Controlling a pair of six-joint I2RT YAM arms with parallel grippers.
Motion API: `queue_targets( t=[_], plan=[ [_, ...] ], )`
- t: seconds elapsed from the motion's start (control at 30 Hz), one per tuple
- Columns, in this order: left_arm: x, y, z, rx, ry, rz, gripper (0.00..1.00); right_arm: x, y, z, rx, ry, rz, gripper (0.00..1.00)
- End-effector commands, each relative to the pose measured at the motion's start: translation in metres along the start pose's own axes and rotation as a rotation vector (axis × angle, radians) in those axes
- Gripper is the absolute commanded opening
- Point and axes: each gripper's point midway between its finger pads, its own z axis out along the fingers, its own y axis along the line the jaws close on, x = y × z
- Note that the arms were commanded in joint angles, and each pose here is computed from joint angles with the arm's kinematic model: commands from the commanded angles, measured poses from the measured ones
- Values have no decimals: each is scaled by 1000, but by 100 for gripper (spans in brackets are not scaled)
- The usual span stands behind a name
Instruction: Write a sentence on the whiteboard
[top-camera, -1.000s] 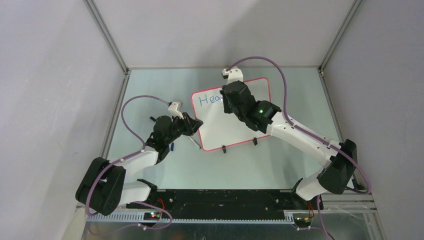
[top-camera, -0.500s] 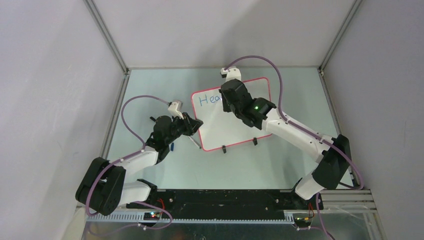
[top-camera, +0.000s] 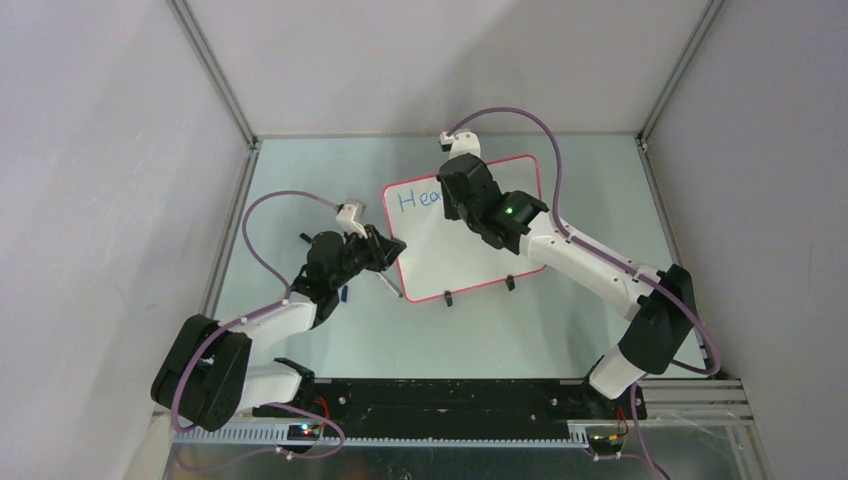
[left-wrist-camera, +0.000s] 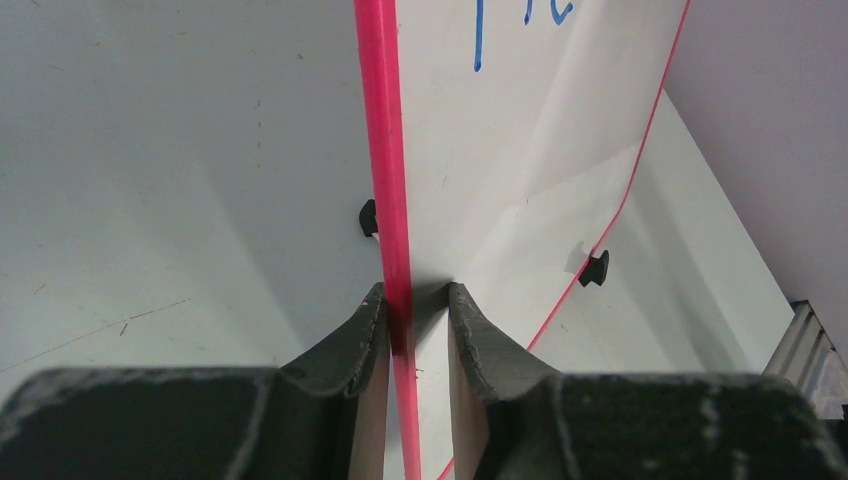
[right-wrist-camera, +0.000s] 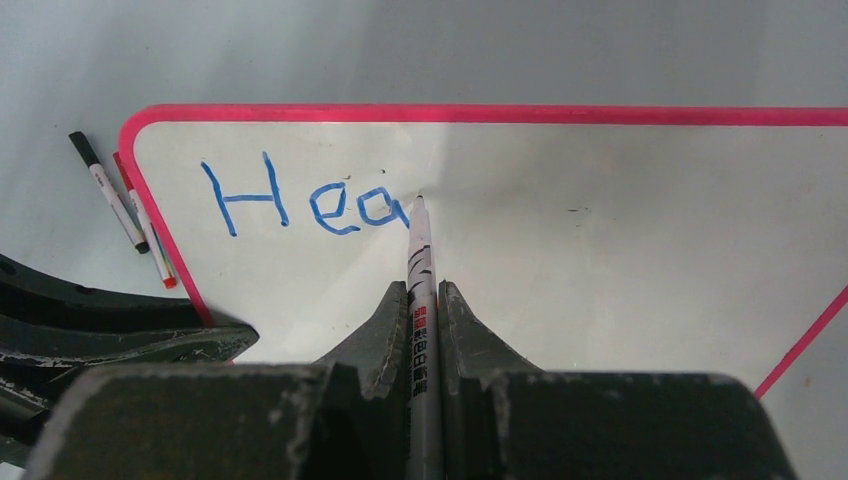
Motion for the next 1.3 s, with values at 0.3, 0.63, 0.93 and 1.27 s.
queue_targets(
  t=[0.3, 0.63, 0.93, 1.27],
  plan=[
    [-13, 3, 2, -34, -29, 68, 19, -22, -2, 2, 17, -47, 45, 0],
    [-13, 2, 3, -31, -27, 69, 19, -18, -2, 8, 21, -30, 45, 0],
    [-13, 1, 2, -31, -28, 71, 19, -14, -3, 8, 19, -16, 39, 0],
    [-13, 0, 2, -29, -30, 71, 19, -6, -1, 6, 15, 6, 23, 0]
  ],
)
